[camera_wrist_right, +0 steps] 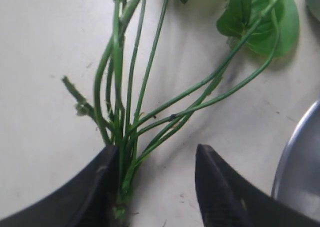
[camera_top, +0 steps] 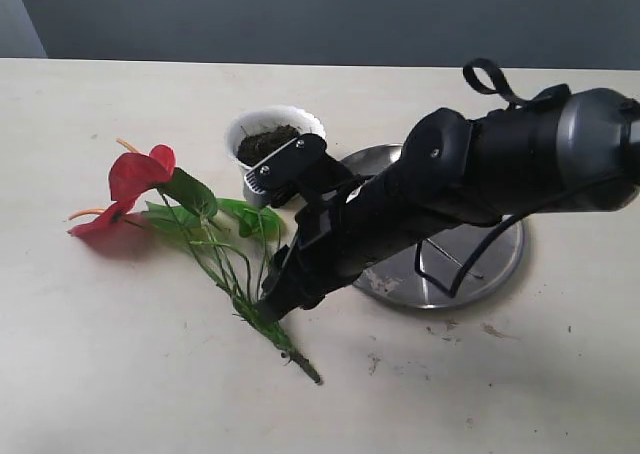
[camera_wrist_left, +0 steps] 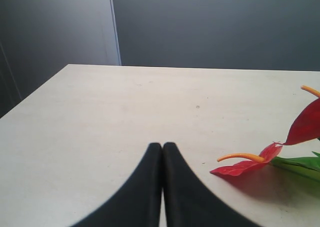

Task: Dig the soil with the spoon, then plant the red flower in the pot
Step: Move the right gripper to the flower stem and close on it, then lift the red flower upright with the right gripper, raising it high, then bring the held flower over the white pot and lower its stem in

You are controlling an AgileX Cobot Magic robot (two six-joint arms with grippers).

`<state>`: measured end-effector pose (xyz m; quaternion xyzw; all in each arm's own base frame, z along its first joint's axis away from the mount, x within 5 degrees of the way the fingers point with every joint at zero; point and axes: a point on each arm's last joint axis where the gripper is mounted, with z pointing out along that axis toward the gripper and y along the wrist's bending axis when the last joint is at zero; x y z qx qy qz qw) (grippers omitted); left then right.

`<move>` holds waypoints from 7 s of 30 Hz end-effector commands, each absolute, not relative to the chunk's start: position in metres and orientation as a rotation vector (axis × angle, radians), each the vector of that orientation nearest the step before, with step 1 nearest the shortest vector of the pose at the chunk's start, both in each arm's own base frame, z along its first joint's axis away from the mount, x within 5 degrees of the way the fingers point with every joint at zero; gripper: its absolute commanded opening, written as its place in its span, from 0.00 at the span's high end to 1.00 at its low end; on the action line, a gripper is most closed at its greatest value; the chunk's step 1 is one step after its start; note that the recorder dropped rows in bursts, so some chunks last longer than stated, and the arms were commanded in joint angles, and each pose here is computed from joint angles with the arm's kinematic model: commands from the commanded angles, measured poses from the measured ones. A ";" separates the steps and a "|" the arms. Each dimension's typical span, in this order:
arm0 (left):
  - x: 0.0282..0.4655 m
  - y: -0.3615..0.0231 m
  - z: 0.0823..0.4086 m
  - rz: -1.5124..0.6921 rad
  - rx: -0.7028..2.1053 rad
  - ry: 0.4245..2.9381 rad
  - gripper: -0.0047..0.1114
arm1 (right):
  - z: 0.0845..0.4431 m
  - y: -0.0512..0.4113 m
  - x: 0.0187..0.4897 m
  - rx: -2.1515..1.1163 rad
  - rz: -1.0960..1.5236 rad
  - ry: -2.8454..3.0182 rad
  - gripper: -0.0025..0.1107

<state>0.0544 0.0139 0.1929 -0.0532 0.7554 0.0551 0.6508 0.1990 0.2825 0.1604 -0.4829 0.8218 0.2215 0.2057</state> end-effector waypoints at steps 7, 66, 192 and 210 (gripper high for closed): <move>0.054 0.014 0.192 0.126 -0.125 1.719 0.96 | 0.136 0.288 0.199 -1.305 0.629 2.376 0.56; 0.054 0.014 0.192 0.126 -0.125 1.719 0.96 | 0.143 0.340 0.229 -1.195 0.841 2.335 0.58; 0.054 0.014 0.192 0.126 -0.125 1.719 0.96 | 0.202 0.243 0.264 -0.473 0.862 1.333 0.98; 0.054 0.014 0.192 0.126 -0.125 1.719 0.96 | 0.182 0.294 0.314 -0.444 0.908 1.273 0.98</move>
